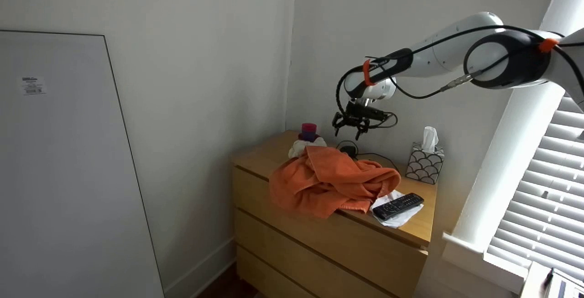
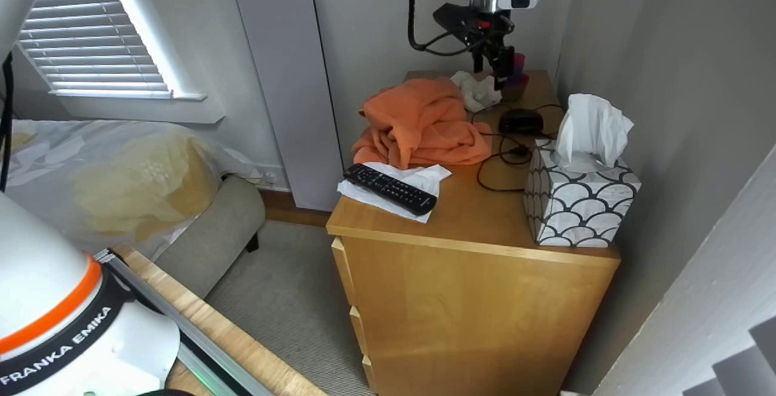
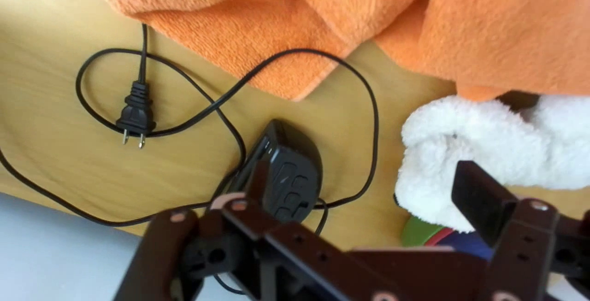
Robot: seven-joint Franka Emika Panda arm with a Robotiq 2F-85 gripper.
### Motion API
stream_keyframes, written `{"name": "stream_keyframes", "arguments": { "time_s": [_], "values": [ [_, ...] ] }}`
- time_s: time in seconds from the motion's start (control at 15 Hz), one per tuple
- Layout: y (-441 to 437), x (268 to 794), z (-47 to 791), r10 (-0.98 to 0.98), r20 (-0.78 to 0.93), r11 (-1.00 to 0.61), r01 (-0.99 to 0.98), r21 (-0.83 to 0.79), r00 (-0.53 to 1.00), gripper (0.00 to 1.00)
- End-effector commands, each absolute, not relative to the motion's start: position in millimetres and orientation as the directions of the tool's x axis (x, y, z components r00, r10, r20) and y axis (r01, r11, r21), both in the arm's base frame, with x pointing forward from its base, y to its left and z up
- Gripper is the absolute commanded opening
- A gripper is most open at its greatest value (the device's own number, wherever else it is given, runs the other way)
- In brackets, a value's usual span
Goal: Move the black object to the left
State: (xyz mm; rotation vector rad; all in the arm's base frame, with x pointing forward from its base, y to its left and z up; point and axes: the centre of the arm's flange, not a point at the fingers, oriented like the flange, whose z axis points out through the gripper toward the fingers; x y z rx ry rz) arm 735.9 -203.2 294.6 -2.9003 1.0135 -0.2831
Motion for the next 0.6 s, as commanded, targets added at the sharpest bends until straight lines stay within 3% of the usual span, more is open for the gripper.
{"name": "stream_keyframes", "arguments": {
  "time_s": [0.0, 0.53],
  "values": [
    [-172.8, 660.3, 314.6, -0.467, 0.106, -0.884, -0.464, -0.055, 0.878, 1.00],
    [-171.4, 592.9, 351.3, -0.058, 0.107, -0.998, -0.059, 0.010, 0.993, 1.00]
  ]
}}
